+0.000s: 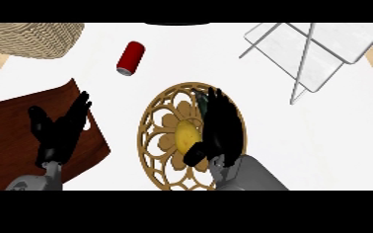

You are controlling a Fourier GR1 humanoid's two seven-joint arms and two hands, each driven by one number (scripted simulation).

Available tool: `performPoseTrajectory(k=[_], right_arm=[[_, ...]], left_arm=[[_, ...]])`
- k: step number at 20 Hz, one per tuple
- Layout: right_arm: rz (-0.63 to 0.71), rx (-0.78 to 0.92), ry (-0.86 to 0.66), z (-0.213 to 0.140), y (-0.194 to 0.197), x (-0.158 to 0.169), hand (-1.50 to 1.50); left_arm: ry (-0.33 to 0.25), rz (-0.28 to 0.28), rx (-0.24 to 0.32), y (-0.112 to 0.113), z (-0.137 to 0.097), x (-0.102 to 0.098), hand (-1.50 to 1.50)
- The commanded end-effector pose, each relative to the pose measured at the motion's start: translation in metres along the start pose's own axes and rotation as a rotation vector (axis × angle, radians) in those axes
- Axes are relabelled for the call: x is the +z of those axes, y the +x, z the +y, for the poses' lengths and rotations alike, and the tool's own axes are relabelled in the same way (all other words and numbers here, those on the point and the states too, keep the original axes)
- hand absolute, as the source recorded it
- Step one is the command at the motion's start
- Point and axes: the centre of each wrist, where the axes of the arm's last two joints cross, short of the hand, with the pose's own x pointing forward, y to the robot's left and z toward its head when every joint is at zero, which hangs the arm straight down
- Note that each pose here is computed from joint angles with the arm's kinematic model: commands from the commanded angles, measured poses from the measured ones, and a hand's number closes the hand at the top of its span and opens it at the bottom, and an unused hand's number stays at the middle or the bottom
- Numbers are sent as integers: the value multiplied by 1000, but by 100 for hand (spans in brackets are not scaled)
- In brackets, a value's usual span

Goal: Pick the lemon from the placemat and place it in the tiered shelf

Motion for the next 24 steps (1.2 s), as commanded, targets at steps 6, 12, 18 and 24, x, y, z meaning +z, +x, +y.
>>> performPoseTrajectory(k=[6,12,18,24], right_arm=[[180,-47,-42,9,6,-11,-150],[145,-61,-56,38,-1,-16,-150],[29,171,148,45,3,-19,150],[-16,29,108,46,19,-3,150]], left_arm=[[-11,111,8,-24,5,4,0],[-16,91,-1,-17,-18,-8,0],[-12,103,3,6,-19,-7,0],[-12,112,15,-8,3,-3,0]])
